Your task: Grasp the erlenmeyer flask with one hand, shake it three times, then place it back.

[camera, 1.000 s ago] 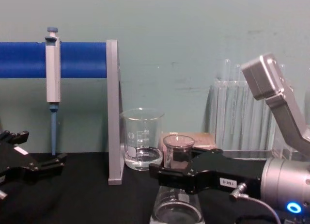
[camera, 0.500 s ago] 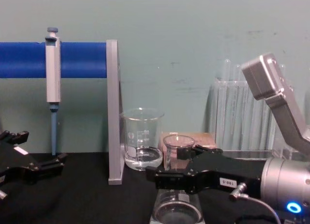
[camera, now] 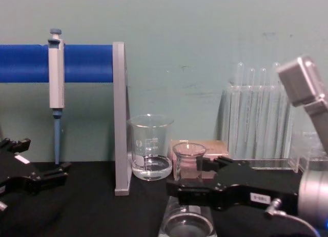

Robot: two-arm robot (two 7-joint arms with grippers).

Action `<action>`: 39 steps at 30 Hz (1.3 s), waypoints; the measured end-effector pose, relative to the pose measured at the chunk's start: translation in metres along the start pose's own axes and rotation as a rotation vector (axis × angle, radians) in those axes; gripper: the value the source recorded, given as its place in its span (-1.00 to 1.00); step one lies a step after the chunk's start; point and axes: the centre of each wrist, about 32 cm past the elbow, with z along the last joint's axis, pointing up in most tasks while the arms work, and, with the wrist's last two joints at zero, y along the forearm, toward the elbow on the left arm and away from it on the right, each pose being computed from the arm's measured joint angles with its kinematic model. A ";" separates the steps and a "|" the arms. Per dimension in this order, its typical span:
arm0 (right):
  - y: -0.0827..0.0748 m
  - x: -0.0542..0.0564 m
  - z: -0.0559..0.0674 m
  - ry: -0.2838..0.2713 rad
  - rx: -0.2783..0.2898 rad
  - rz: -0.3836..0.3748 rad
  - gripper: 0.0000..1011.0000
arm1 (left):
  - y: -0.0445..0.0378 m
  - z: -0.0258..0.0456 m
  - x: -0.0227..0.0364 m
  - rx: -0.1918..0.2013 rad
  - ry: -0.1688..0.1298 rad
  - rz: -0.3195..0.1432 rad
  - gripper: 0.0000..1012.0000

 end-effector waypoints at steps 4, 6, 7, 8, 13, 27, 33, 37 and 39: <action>-0.010 -0.001 0.001 -0.004 -0.002 -0.001 0.98 | 0.0000 0.0000 0.0000 0.000 0.000 0.000 0.98; -0.017 -0.001 0.001 -0.004 -0.002 -0.004 0.98 | 0.0000 0.0000 0.0000 0.000 0.000 0.000 0.98; -0.019 -0.001 0.001 -0.004 -0.001 -0.005 0.98 | 0.0000 0.0000 0.0000 0.000 0.000 0.000 0.98; -0.022 -0.001 0.001 -0.005 0.000 -0.006 0.98 | 0.0000 0.0000 0.0000 0.000 0.000 0.000 0.98; -0.038 -0.001 0.004 -0.006 0.006 -0.013 0.98 | 0.0000 0.0000 0.0000 0.000 0.000 0.000 0.98; -0.066 0.006 0.012 -0.014 0.036 -0.067 0.98 | 0.0000 0.0000 0.0000 0.000 0.000 0.000 0.98; -0.064 0.010 0.017 -0.007 0.085 -0.167 0.98 | 0.0000 0.0000 0.0000 0.000 0.000 0.000 0.98; -0.060 0.012 0.018 -0.004 0.111 -0.232 0.98 | 0.0000 0.0000 0.0000 0.000 0.000 0.000 0.98; -0.056 0.012 0.018 -0.003 0.126 -0.275 0.98 | 0.0000 0.0000 0.0000 0.000 0.000 0.000 0.98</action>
